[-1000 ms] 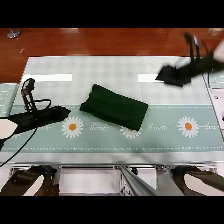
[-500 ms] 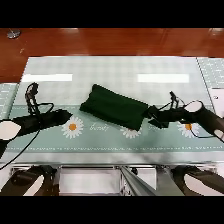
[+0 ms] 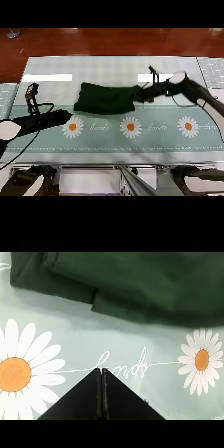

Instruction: Fold the shirts.

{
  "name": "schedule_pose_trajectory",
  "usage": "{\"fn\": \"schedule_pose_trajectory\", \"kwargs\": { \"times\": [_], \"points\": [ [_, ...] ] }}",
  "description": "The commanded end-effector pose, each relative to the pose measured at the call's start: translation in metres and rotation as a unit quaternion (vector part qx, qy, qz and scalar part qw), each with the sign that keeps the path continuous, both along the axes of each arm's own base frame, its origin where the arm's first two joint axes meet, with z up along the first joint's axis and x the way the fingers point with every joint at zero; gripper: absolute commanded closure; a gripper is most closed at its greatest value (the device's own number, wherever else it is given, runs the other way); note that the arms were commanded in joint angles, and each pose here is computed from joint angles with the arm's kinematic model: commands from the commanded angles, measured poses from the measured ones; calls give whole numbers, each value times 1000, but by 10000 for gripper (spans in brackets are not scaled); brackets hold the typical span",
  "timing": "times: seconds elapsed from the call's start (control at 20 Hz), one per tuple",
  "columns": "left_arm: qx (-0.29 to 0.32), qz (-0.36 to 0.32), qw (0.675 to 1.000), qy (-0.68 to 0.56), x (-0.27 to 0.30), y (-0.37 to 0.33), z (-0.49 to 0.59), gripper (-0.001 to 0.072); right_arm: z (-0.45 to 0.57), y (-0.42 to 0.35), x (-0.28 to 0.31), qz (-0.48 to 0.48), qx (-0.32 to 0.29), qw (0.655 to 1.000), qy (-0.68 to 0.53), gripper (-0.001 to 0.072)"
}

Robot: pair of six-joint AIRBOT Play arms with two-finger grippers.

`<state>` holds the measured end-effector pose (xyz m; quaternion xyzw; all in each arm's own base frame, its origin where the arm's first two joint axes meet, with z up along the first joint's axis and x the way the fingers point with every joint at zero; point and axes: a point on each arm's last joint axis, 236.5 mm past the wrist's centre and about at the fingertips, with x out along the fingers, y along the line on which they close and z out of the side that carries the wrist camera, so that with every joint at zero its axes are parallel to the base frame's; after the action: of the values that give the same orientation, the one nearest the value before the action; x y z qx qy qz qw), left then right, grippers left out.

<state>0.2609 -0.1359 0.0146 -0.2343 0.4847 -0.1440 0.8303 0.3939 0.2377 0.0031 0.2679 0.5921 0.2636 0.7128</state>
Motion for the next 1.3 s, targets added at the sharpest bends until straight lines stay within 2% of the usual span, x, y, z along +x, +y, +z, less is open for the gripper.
{"fn": "schedule_pose_trajectory", "kwargs": {
  "times": [0.0,0.15,0.3,0.6,0.8,0.9,1.05,1.2,1.25],
  "points": [
    [0,0,1000,0,0,0,0,692,99,-8,45,31,-60,991,-112,679],
    [0,0,1000,0,0,0,0,692,174,-46,63,13,-122,975,-183,679],
    [0,0,1000,1,0,0,0,692,219,-104,64,-21,-161,965,-205,679],
    [1,-1,1000,0,0,0,0,692,225,-244,20,-142,-200,964,-103,679],
    [1,0,1000,-3,1,0,0,691,211,-330,-44,-263,-221,939,-10,680],
    [0,3,1000,-8,4,1,2,691,191,-372,-95,-322,-269,906,51,681],
    [-1,8,1000,-16,7,2,4,691,158,-419,-182,-421,-322,838,134,681],
    [-1,11,1000,-22,10,2,5,692,110,-432,-271,-506,-340,760,223,680],
    [-1,11,1000,-22,10,2,5,691,91,-425,-289,-519,-330,750,244,680]
  ]
}}
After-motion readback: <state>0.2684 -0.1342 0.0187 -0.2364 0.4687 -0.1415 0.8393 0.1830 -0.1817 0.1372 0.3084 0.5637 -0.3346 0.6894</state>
